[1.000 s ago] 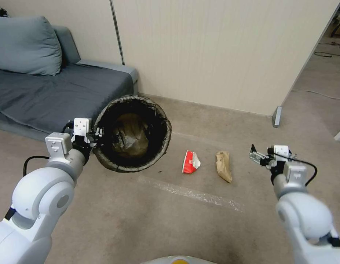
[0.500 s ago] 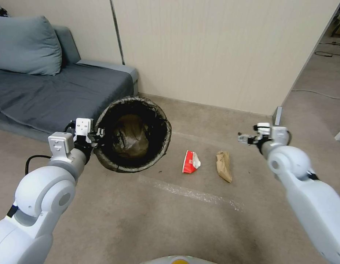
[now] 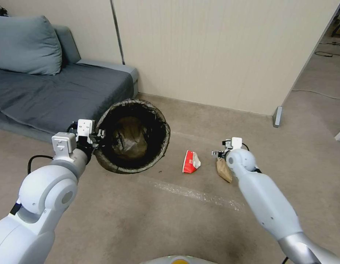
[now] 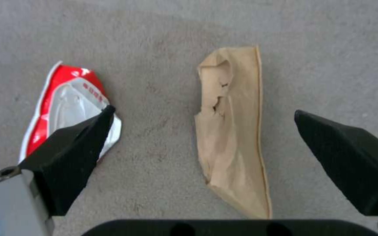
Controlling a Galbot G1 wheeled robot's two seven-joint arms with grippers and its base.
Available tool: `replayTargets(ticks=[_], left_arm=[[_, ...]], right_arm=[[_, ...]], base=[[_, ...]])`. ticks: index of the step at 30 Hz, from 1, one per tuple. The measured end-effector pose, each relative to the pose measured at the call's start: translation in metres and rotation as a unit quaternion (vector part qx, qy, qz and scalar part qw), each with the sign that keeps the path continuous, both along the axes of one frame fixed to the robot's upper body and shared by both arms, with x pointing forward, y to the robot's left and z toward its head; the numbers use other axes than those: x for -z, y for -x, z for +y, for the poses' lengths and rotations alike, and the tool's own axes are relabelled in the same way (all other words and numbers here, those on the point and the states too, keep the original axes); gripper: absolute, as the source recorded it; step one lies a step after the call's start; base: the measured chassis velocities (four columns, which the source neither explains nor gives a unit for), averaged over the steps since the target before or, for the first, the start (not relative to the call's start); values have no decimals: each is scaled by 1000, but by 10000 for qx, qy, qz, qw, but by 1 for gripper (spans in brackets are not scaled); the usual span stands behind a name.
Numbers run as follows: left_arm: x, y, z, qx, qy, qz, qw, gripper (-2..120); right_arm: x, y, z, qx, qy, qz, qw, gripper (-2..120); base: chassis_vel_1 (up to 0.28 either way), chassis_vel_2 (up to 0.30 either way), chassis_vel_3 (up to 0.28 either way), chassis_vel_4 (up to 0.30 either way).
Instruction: Pick up the trash bin, then pick up the garbage from the floor and place it into the trash bin.
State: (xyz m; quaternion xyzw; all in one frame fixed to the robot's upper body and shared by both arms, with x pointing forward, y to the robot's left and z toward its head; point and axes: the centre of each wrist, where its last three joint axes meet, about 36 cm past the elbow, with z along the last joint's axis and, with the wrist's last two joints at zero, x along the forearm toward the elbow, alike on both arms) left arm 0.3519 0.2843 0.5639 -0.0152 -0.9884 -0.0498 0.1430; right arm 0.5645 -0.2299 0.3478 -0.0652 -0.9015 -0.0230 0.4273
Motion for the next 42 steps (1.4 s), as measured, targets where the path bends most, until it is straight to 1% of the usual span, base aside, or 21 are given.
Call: replayTargets(ticks=[3,5,13,20,32,34,37,38,40,42], left_arm=[[2,-1,0,-12,-6,20,10000,1],[3,-2,0,-8,3,29,10000,1],[7,-3,0,-10,18,66,10000,1],[10,-5,-2,-4,27,93,10000,1],[13,-7,-2,-15,29,116,9999,1],[14,-7,-2,-16,29,117,9999,1],[14,-8,-1,-26,21,126,9999,1],[14,-8,-1,-26,21,126,9999,1],[14,-9,0,-29,8,117,9999,1],[13,-9,0,-29,7,113,9999,1]], right_arm=[[7,-4,4,-22,11,95,10000,100],[18,-11,8,-32,107,247,9996,100],[44,-17,1,-47,438,527,9976,100],[60,-26,-6,-24,461,754,9961,100],[67,-37,-6,-147,349,887,9953,100],[68,-37,-6,-155,346,891,9953,98],[69,-35,-7,-168,331,886,9954,84],[69,-35,-7,-168,331,886,9954,84],[67,-34,-8,-204,303,857,9956,73],[67,-34,-9,-210,293,856,9957,71]], base=[[0,0,0,0],[0,0,0,0],[0,0,0,0],[0,0,0,0],[0,0,0,0],[0,0,0,0],[0,0,0,0],[0,0,0,0],[0,0,0,0],[0,0,0,0]])
